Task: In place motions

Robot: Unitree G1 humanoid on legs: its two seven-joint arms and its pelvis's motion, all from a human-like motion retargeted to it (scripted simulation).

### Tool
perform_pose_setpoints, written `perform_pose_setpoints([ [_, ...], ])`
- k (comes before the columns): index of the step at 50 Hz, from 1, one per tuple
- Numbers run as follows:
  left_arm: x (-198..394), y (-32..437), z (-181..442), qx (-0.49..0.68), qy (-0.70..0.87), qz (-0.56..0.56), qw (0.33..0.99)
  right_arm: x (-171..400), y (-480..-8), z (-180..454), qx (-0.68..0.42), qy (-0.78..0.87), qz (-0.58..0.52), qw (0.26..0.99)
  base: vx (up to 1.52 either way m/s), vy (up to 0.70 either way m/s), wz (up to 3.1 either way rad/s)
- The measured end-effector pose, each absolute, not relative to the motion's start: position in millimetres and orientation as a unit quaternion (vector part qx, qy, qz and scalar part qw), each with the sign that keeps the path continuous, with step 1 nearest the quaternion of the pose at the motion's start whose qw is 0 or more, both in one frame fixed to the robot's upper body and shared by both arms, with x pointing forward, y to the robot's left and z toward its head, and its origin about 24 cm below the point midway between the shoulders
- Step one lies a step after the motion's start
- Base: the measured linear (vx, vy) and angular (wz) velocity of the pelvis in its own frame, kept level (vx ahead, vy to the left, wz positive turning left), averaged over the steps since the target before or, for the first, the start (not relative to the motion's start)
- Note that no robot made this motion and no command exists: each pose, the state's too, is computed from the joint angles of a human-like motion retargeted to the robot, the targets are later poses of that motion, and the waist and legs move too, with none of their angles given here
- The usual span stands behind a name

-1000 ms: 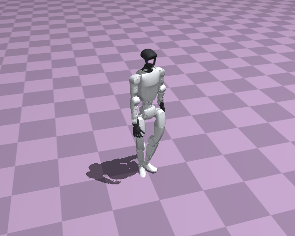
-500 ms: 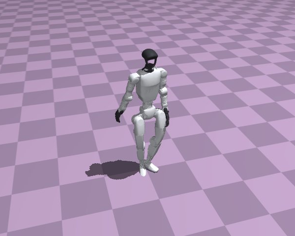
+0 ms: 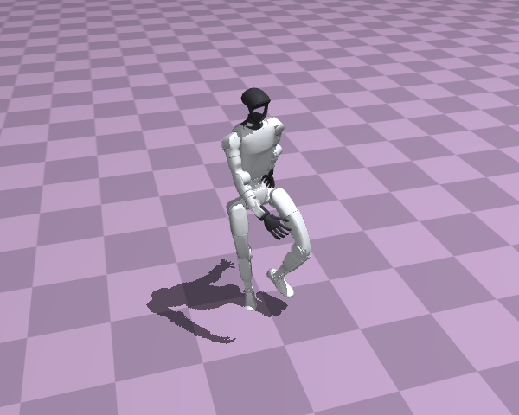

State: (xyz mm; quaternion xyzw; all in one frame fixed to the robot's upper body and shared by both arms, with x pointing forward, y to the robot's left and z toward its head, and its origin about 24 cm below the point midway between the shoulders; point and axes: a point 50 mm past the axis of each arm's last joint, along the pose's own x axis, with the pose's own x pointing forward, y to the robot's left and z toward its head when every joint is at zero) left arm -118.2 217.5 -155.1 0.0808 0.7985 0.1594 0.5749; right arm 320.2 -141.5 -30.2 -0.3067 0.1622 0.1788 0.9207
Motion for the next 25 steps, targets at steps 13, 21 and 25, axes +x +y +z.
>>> perform_pose_setpoints([
  [13, 178, 192, -143, 0.221, 0.490, -0.084, 0.839, -60, -221, -165, -0.009, 0.810, -0.071, 0.582, -0.07, 0.14, 0.52],
  [21, 304, 177, -47, 0.260, 0.222, -0.110, 0.933, -163, -252, -127, 0.035, 0.843, -0.291, 0.452, 0.00, 0.35, 0.62],
  [25, 309, 159, -38, 0.202, 0.177, -0.104, 0.958, -176, -240, -125, 0.044, 0.838, -0.305, 0.451, 0.10, -0.03, -0.07],
])
